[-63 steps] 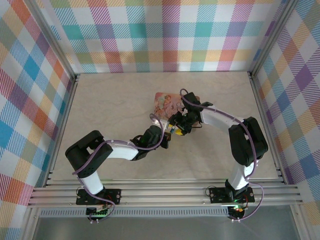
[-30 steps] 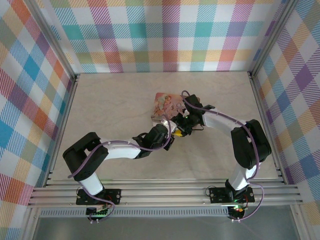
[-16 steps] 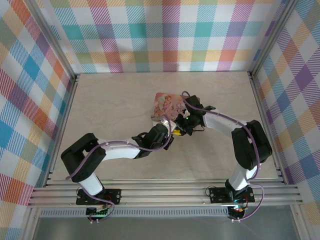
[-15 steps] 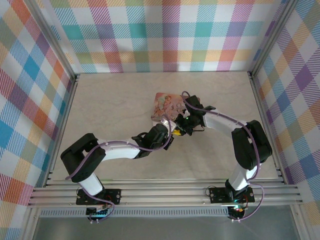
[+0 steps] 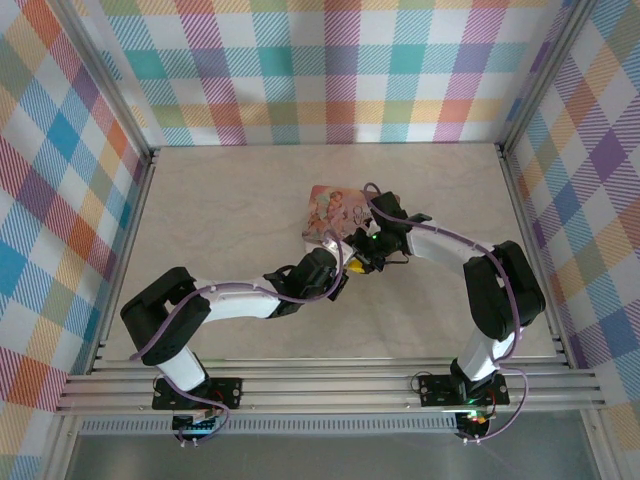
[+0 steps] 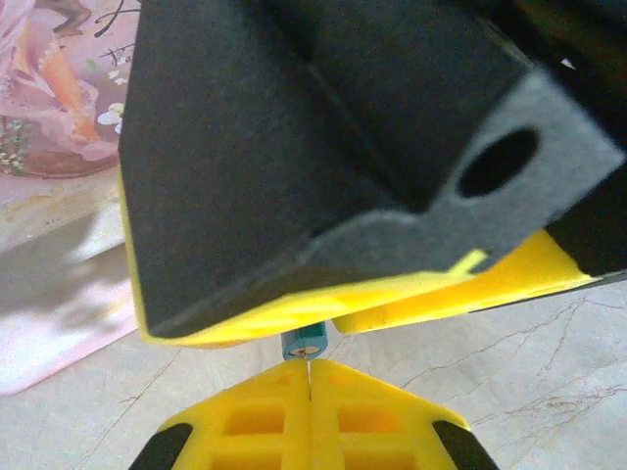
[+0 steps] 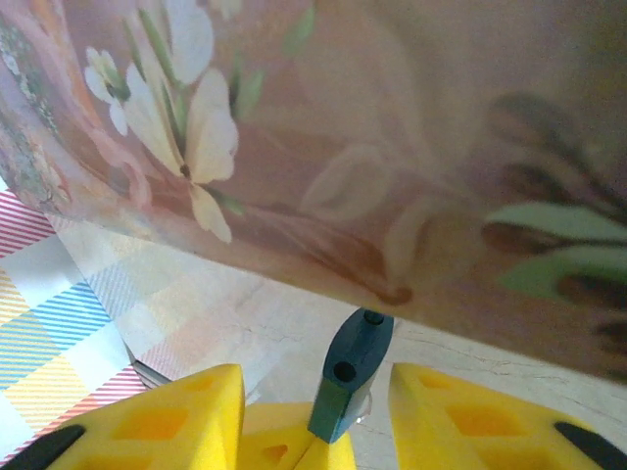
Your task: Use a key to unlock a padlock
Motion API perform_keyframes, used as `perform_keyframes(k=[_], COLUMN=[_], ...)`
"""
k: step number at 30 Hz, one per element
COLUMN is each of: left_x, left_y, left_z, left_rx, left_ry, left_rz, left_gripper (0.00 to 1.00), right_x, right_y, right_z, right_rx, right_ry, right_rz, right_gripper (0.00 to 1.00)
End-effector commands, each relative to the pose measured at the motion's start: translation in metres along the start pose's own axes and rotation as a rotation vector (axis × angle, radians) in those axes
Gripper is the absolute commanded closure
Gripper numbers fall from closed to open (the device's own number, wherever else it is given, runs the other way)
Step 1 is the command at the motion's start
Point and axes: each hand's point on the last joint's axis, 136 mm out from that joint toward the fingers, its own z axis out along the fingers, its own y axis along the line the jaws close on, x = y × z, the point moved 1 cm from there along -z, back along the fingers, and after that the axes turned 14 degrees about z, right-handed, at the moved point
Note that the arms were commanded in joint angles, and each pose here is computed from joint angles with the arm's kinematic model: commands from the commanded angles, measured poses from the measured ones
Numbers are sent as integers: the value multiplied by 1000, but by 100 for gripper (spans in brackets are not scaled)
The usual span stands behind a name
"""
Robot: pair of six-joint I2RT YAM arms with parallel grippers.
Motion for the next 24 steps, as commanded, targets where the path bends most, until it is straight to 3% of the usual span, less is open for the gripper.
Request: perform_keyframes(k=[1, 16, 22, 24], left_x=[-22, -21, -21, -21], left_y=[-10, -10, -10, -7], left_z=[-9, -9, -12, -14], left_rx=[38, 40, 40, 26], left_ry=[-68, -71, -65, -74], left_rz=[13, 9, -15, -40], left_gripper=[100, 100, 100, 94], right_x=[3, 3, 2, 0], right_y=[-46, -51, -54, -57], right_z=[13, 16, 12, 10], right_rx=[138, 139, 135, 127], right_ry=[37, 38, -2, -26], right_rz=[139, 144, 154, 168], right_gripper=[57, 99, 100, 100])
